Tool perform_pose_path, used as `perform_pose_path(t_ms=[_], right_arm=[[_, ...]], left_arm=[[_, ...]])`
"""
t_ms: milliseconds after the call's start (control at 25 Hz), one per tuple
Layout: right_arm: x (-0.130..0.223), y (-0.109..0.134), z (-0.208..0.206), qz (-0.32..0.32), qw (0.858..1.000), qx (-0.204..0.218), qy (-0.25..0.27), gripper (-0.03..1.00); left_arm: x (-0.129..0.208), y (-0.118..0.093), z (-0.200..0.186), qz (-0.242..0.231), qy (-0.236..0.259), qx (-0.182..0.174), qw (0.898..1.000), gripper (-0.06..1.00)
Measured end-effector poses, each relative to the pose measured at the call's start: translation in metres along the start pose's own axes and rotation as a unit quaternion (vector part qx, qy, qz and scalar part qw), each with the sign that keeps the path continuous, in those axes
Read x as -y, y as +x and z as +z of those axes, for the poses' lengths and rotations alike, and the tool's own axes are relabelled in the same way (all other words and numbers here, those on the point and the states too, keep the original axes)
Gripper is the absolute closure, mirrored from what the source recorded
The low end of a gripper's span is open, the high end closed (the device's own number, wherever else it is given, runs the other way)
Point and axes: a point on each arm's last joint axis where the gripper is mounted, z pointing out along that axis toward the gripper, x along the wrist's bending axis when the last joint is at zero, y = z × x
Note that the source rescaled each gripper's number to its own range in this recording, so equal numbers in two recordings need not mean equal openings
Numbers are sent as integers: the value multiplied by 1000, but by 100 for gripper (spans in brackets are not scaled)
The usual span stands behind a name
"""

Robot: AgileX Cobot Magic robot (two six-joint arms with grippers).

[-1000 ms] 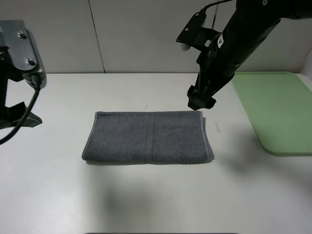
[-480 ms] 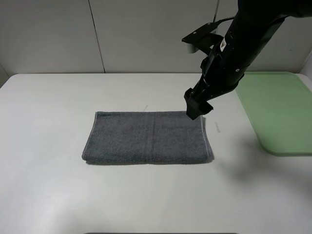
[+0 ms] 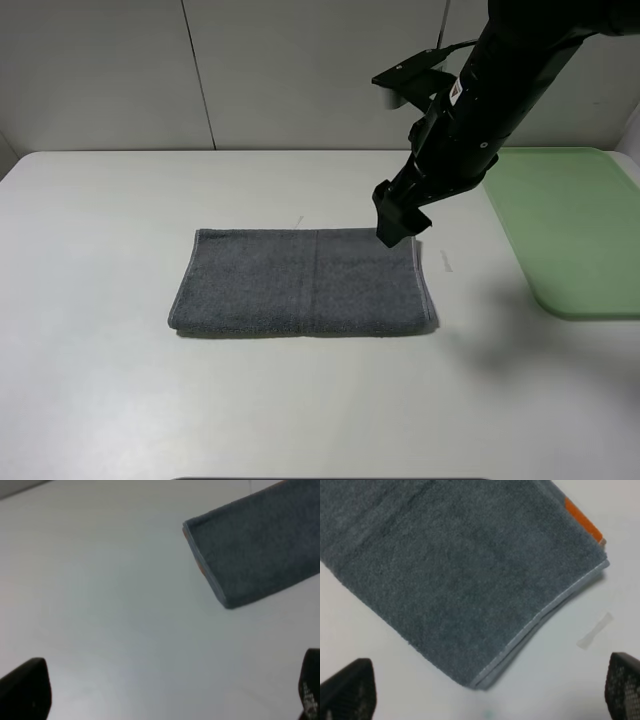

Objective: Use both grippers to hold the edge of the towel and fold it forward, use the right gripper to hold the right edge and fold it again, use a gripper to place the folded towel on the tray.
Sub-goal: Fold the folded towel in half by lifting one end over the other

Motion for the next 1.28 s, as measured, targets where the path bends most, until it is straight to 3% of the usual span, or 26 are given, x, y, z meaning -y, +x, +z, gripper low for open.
perform_pose_path(t_ms=[360,680,1280], right_arm=[[0,1,0,13,1000,-6,-1,-3],[-1,3,0,20,1000,-14,-2,-3],[-1,3,0,23,1000,-16,-7,-3]], left_arm=[[56,-5,20,-83,5,3,997,-6],[58,-6,20,-120,-11,4,993,-6],[58,-6,20,-125,-12,5,992,-6]])
